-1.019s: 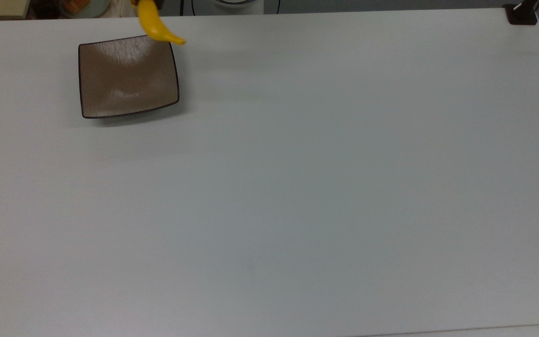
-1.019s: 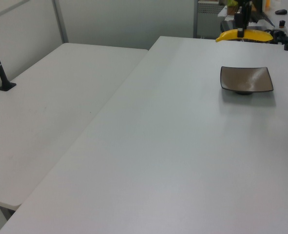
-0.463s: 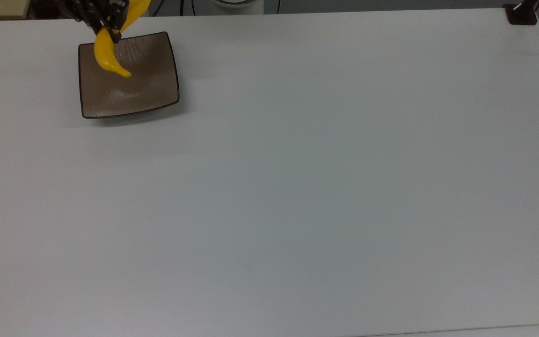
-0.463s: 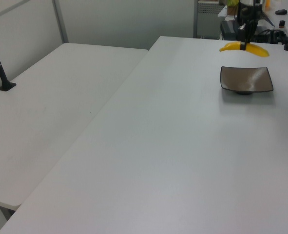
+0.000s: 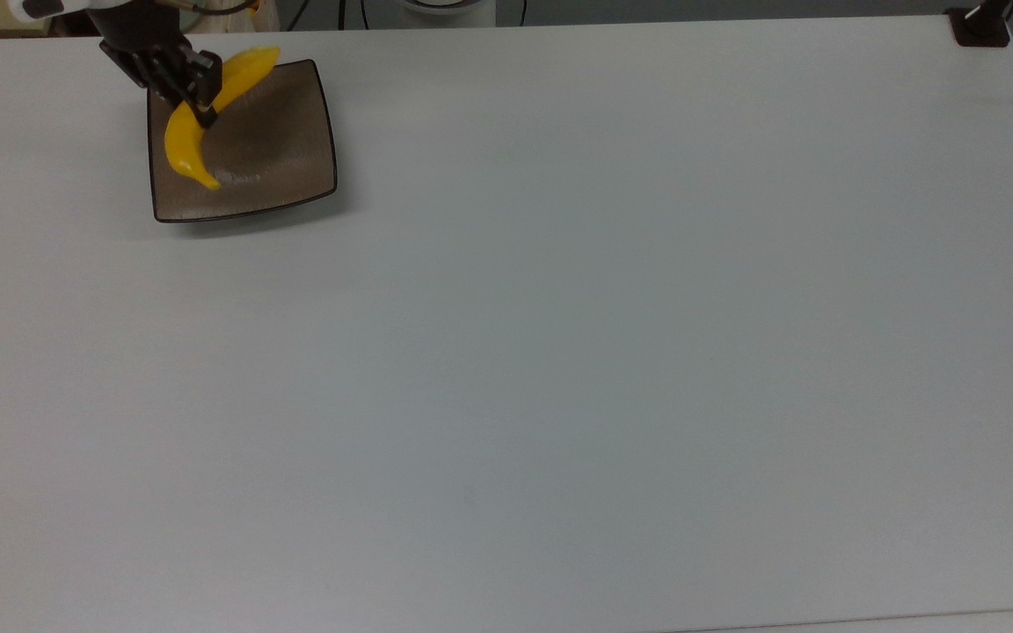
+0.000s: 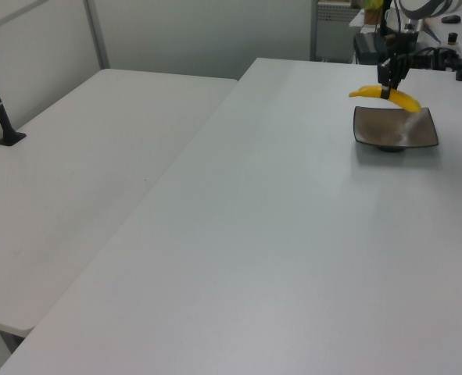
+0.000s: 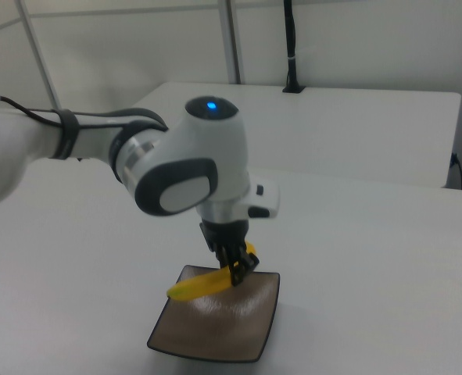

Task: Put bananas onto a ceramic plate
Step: 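Lower the banana onto the plate and open the gripper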

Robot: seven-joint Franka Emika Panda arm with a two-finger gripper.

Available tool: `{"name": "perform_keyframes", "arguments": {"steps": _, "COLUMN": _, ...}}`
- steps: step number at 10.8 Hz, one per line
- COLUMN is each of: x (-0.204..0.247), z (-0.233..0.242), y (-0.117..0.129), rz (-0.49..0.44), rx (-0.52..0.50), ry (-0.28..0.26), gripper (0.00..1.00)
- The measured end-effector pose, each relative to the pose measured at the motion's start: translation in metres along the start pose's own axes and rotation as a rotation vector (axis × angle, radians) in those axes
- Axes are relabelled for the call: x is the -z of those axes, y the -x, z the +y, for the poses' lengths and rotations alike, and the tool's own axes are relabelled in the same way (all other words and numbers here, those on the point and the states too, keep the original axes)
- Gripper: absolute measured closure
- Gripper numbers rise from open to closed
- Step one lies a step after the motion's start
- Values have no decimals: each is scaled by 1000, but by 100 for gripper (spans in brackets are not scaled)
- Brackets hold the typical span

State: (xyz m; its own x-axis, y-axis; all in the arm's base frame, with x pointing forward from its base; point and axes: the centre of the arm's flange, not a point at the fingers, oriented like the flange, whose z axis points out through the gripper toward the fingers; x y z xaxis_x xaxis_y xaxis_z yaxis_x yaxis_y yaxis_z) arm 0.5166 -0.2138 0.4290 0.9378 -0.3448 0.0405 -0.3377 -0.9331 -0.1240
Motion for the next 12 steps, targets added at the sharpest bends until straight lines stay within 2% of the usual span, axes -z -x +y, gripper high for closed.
{"name": "perform_keyframes", "arguments": {"steps": 4, "x": -29, "z": 26, "y": 8, "rz": 35, "rx": -142, "ry": -103, "gripper": 69}}
{"name": "perform_keyframes", "arguments": {"steps": 9, "x": -51, "z": 49, "y": 23, "rz": 16, "rx": -254, "ry": -171, "gripper": 69}}
{"name": "perform_keyframes", "arguments": {"steps": 12, "x": -65, "z": 54, "y": 29, "rz": 1, "rx": -273, "ry": -169, "gripper": 69}}
